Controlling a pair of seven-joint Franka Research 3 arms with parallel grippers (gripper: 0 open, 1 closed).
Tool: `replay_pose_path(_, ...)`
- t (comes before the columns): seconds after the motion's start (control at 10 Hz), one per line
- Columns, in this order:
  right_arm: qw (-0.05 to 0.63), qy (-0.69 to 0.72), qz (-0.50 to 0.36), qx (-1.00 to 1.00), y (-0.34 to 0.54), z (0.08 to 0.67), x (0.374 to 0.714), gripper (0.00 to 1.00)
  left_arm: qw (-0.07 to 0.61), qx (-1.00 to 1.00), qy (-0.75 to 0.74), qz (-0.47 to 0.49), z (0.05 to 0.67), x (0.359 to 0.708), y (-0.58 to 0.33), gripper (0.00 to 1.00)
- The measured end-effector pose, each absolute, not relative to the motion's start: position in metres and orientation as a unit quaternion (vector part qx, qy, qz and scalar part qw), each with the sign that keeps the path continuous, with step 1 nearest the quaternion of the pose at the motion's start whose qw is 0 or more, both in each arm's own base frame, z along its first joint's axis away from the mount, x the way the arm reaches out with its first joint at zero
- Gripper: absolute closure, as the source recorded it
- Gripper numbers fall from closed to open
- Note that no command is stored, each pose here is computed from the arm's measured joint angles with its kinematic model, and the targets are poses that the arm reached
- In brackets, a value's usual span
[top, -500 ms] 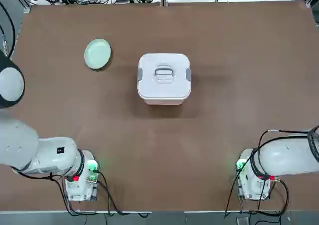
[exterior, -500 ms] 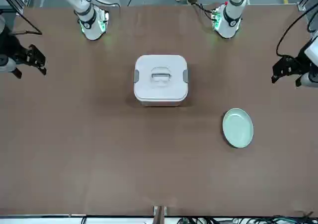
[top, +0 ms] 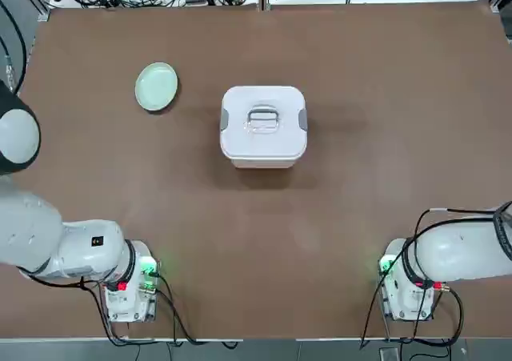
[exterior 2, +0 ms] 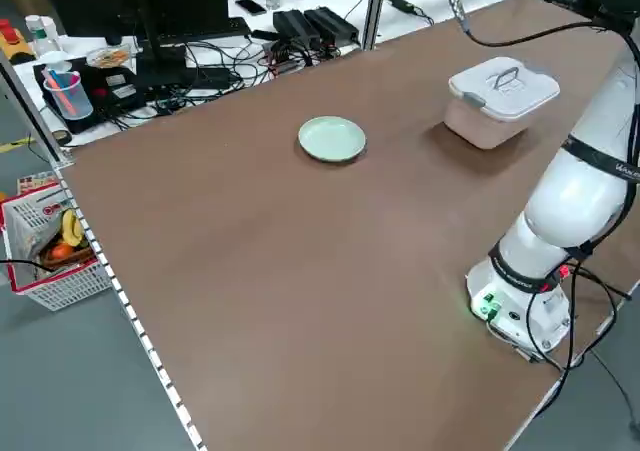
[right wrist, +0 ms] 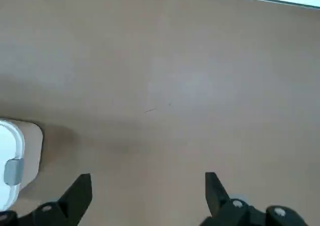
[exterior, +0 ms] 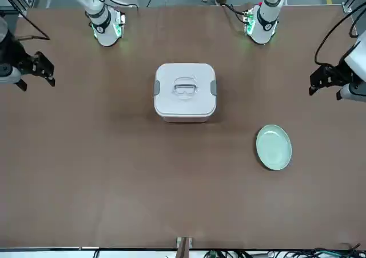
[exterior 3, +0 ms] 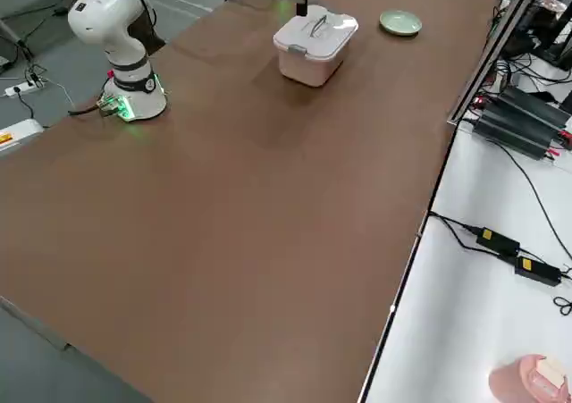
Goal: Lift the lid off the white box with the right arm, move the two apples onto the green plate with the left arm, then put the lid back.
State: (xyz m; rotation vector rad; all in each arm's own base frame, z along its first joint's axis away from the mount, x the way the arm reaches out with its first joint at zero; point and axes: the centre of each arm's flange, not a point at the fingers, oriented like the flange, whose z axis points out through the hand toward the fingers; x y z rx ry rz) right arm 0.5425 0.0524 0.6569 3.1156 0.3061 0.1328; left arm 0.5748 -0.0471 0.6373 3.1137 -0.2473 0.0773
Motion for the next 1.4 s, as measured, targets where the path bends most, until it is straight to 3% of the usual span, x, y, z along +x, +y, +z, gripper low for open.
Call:
replay_pose_path(0.3,-0.02,0.311,0.031,0.95,0.128,0.644,0.537,0.0,0.009,0.996,-0.08,0.025,0.637,0.575,-0.049,0.0)
replay_pose_path(0.8,-0.022,0.671,0.036,0.74,0.375,0.563,0.499,0.0,0.009,0.997,-0.077,0.025,0.638,0.575,-0.044,0.0)
replay_pose_path(1.2,-0.032,0.759,0.04,0.649,0.523,0.468,0.428,0.0,0.008,0.997,-0.067,0.025,0.638,0.576,-0.033,0.0)
replay_pose_path(1.4,-0.025,0.756,0.018,0.654,0.539,0.422,0.41,0.0,0.008,0.998,-0.064,0.025,0.638,0.576,-0.029,0.0)
